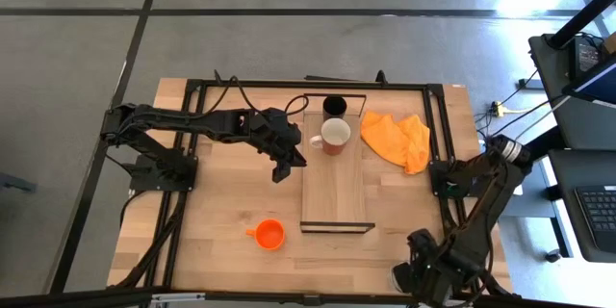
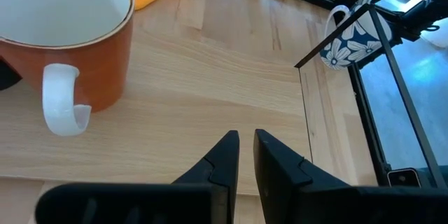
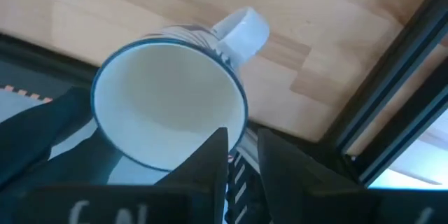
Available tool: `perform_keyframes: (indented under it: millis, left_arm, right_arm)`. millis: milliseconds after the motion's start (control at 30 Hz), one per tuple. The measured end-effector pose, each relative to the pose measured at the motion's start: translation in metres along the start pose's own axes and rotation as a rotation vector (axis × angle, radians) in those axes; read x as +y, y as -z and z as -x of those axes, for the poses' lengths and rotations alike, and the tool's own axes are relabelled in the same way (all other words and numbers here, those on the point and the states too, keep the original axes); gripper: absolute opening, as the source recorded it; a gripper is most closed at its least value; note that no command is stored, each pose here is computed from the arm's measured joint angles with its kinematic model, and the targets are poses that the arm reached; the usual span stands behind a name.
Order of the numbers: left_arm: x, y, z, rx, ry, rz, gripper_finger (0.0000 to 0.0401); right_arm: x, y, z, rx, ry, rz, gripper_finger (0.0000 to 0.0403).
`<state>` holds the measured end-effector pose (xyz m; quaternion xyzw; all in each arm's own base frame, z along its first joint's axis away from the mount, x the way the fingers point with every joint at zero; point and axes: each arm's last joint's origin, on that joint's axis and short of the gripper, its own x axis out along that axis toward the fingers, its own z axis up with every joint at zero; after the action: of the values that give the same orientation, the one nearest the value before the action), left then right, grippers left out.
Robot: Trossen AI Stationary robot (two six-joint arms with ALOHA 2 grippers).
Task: Stack small to large cups/mugs on shelf
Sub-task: Put the blue pattern mug align with the red pattern cup on the shelf
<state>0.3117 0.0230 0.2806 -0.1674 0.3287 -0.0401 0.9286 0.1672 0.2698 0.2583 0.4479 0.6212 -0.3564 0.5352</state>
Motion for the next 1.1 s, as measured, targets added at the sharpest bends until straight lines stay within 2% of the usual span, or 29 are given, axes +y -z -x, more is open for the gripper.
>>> perform_keyframes:
  millis: [667,1100]
  left_arm:
    - [0.0,0.0,0.0,0.0,0.0,0.001,0.0039]
    - [0.0,0.0,0.0,0.001,-0.001,0.001,0.0039]
  right_arm:
    - [0.008,0.002,-0.029,-0.061,0.081,-0.009,0.0081]
    - [0.009,0.002,-0.031,-0.065,0.088,0.005,0.0081]
